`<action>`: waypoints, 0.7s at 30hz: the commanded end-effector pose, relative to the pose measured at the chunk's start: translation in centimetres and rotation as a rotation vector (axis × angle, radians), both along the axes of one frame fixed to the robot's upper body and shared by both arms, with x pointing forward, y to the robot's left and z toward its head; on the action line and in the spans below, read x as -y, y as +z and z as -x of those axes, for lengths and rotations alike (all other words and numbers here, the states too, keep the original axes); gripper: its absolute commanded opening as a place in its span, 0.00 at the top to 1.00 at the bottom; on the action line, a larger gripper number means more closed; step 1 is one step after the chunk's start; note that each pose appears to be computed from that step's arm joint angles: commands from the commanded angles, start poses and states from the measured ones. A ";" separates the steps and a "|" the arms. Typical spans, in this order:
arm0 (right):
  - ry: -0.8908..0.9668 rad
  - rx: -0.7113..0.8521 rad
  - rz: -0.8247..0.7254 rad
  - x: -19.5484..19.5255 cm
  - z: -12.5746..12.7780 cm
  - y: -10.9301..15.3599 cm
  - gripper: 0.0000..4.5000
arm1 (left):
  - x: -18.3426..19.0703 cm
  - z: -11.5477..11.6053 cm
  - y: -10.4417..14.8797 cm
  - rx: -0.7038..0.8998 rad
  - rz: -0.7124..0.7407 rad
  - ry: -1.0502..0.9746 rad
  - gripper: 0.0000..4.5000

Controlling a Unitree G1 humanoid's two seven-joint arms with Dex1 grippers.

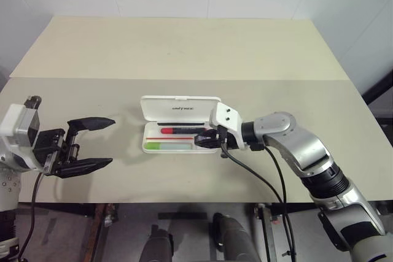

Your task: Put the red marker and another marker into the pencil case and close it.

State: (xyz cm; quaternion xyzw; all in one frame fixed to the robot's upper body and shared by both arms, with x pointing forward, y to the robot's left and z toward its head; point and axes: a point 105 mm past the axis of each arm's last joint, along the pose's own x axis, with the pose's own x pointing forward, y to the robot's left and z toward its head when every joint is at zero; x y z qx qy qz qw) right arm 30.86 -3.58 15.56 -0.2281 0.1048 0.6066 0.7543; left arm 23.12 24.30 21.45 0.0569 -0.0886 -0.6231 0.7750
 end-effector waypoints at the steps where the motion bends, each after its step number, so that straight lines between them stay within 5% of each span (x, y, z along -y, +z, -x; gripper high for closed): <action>1: 0.003 0.037 -0.009 -0.1 -0.4 0.4 0.91 | -0.4 0.6 0.4 0.045 -0.028 -0.020 0.00; 8: 0.000 0.041 0.003 -0.4 -1.4 -0.2 0.91 | -0.1 0.5 0.5 0.058 -0.027 -0.021 0.00; 20: 0.059 0.044 0.014 0.3 -0.2 0.9 0.00 | -0.1 0.4 0.9 0.075 -0.027 -0.015 0.00; 21: 0.062 0.046 0.013 0.3 -0.1 1.1 0.00 | -0.1 0.4 0.9 0.075 -0.027 -0.014 0.00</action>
